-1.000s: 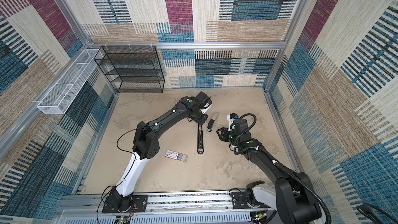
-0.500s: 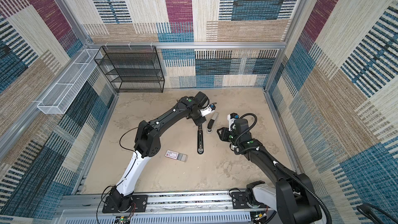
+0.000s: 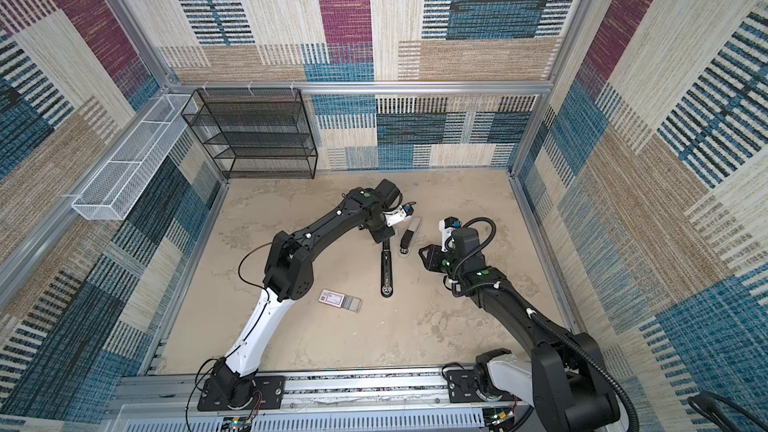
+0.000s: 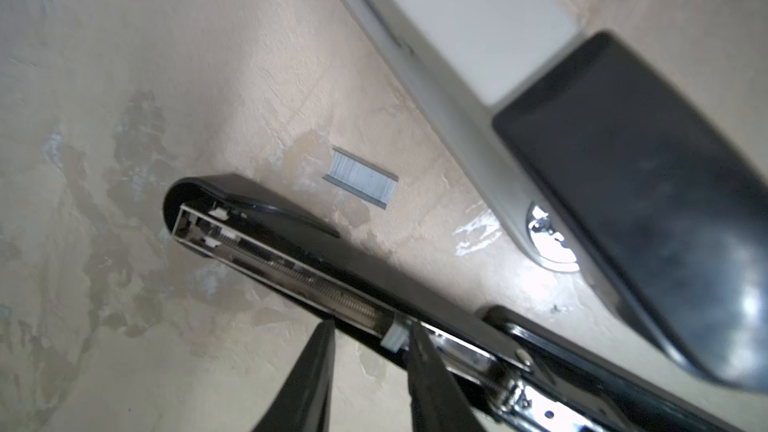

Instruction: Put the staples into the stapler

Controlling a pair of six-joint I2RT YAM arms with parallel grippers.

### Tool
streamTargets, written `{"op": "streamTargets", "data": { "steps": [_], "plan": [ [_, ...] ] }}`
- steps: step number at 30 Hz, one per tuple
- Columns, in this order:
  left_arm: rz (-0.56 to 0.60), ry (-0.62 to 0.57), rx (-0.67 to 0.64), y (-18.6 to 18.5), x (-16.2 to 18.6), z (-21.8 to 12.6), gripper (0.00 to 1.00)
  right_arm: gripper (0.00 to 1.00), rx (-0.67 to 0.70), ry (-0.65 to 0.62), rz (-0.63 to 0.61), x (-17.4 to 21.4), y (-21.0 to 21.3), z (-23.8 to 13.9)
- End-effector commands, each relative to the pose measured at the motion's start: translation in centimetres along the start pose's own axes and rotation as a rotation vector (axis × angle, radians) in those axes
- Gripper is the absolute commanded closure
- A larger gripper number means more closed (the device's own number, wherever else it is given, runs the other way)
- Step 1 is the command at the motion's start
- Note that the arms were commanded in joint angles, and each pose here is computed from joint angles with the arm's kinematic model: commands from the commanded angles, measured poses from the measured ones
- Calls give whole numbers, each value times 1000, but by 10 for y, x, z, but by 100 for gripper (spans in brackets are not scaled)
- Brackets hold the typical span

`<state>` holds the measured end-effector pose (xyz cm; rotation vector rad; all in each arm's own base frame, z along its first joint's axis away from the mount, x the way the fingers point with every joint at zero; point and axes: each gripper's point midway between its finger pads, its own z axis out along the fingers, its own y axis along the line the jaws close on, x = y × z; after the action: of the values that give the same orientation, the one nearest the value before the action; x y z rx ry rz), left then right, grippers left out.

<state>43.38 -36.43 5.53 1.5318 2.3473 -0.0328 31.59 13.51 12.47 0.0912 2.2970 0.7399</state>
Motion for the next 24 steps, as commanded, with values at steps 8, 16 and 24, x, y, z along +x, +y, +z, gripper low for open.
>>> {"op": "streamTargets", "data": {
  "steps": [8,16,24],
  "plan": [
    [37,74,35,-9,21,23,72,65,1,-3,-8,-4,1,-1],
    [-1,98,28,-6,27,32,95,64,10,-16,-4,-7,1,-3],
    [-113,54,-14,14,24,0,100,65,7,-18,8,-5,0,-2]
  ]
}}
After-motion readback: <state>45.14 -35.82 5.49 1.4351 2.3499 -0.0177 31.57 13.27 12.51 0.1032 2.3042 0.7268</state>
